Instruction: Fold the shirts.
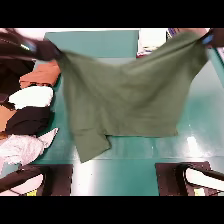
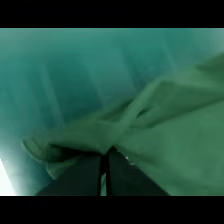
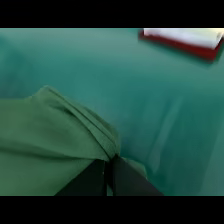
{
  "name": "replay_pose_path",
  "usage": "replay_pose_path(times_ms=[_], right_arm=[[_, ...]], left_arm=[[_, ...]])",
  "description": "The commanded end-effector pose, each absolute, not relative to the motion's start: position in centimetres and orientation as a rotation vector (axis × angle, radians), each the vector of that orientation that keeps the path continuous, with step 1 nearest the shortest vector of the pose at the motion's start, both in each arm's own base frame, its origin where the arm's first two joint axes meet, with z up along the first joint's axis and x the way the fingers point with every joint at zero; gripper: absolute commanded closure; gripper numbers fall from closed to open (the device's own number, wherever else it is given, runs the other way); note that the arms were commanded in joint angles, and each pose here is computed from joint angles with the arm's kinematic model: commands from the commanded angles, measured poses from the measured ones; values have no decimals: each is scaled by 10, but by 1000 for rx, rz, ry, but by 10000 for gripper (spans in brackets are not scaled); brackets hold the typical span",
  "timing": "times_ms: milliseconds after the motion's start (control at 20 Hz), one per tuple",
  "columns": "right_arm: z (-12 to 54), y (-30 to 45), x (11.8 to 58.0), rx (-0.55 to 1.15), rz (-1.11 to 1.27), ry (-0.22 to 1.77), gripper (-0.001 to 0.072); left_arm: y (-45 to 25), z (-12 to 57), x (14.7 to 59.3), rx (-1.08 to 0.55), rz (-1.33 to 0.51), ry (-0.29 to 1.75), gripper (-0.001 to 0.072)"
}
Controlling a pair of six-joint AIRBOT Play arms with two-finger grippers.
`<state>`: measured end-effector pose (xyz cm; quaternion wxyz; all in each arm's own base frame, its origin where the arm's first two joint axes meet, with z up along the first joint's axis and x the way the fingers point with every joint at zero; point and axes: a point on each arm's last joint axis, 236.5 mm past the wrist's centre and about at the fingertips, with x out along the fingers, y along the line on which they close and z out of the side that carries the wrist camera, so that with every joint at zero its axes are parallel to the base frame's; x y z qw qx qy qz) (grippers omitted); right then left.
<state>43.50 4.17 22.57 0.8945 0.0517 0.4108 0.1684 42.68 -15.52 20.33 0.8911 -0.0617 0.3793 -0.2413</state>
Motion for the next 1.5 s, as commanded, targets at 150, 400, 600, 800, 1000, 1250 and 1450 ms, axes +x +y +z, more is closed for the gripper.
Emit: replay_pose_path(times_ms=[150, 400, 600, 800, 1000, 1250, 1450], right_arm=[[99, 41, 474, 159, 287, 1137, 560], [107, 7, 429, 190, 243, 1196, 559], [92, 0, 370, 275, 212, 1248, 398], [84, 17, 341, 405, 251, 1231, 396], [80, 21, 330, 426, 242, 1204, 396], [81, 25, 324, 435, 238, 1170, 396], [79, 13, 317, 437, 221, 1187, 395]], left_arm=[[-135, 88, 467, -213, -385, 991, 116], [-59, 77, 408, -200, -258, 1154, 207], [-58, 16, 321, -257, -218, 1323, 207], [-65, -44, 253, -325, -190, 1460, 207], [-86, -71, 235, -441, -208, 1487, 206], [-118, -82, 245, -413, -242, 1405, 208], [-121, -79, 252, -424, -236, 1377, 516]])
